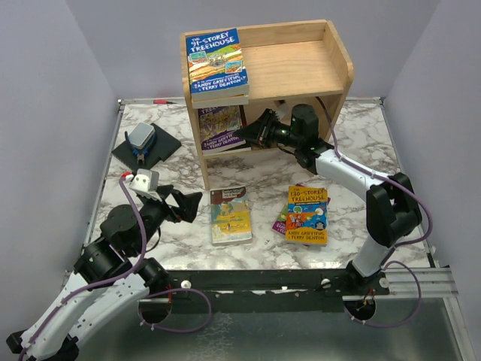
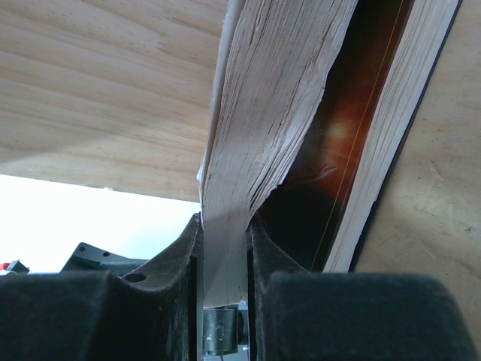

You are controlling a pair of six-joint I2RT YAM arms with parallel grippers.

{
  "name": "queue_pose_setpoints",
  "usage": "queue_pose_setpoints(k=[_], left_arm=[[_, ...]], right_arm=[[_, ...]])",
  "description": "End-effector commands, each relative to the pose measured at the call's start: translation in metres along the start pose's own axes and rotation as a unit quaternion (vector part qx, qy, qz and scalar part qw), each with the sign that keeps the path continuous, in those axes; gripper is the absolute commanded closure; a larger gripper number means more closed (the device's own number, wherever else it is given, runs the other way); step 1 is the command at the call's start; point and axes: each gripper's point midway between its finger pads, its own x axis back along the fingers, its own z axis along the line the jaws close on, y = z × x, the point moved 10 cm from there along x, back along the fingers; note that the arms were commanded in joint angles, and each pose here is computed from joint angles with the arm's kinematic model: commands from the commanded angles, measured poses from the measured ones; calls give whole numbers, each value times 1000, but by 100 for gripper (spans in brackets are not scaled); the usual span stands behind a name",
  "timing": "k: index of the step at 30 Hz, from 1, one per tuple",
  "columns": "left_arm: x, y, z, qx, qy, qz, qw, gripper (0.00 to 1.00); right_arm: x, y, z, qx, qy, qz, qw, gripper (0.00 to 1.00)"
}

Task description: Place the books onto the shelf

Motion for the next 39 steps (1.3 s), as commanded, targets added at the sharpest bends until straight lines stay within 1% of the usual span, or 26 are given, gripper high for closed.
queue_pose_setpoints(k=[1,4,11,14,25,34,39], left_arm=[[-3,-3,0,-7,-2,4,1000,1],[-3,-3,0,-7,-2,4,1000,1],[-3,-3,0,-6,-2,3,1000,1],[-3,-3,0,-6,-1,3,1000,1],[-2,-2,1,-5,-2,0,1000,1],[0,-2,2,-2,2,-5,1000,1],[-3,-2,0,-1,-2,3,1000,1]], right_arm=[[-7,-5,-9,16,2,13,1000,85],[-5,-6,-7,21,0,14,1000,74],[1,-5,-5,34,-22,6,999,55],[3,-4,-3,40,-33,2,999,49],[17,0,-1,49,-113,-41,991,37],[34,-4,0,49,-149,-75,985,36],[55,-13,5,72,-154,-84,982,36]])
